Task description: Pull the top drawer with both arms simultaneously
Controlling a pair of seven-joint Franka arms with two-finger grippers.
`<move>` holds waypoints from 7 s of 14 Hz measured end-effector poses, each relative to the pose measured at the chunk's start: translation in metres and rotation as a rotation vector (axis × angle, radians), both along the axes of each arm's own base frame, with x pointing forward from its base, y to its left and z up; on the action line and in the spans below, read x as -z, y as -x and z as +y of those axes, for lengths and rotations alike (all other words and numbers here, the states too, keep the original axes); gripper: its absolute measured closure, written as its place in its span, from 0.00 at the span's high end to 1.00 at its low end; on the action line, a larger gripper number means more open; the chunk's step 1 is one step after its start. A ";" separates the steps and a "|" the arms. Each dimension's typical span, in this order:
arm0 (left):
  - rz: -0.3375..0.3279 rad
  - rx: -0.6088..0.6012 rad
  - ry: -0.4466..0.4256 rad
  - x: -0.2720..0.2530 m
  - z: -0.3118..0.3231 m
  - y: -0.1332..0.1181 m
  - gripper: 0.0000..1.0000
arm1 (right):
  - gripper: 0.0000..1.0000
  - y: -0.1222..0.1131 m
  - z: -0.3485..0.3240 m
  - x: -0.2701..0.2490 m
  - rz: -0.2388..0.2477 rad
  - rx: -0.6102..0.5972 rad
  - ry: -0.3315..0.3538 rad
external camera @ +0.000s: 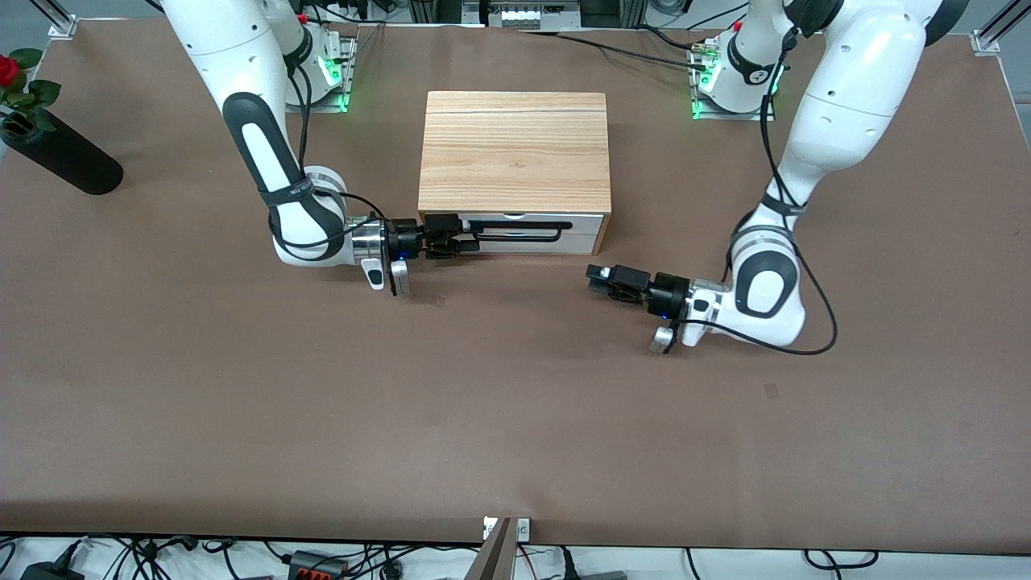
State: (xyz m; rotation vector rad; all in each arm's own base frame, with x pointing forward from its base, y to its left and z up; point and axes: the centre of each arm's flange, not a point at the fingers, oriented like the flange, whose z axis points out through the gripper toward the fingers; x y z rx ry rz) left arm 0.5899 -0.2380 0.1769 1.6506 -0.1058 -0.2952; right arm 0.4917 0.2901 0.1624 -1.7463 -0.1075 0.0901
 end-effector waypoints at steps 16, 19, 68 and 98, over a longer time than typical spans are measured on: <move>-0.030 0.005 0.139 0.036 -0.048 0.078 0.75 | 0.19 0.003 0.011 -0.003 0.022 0.024 -0.068; -0.035 -0.012 0.156 0.040 -0.050 0.086 0.70 | 0.19 0.003 0.011 -0.003 0.021 0.023 -0.068; -0.055 -0.184 0.148 0.031 -0.041 -0.007 0.20 | 0.67 -0.086 0.019 -0.012 -0.068 0.084 -0.075; -0.132 -0.024 -0.493 -0.173 0.067 -0.093 0.92 | 1.00 -0.159 -0.045 -0.237 -0.353 -0.431 1.133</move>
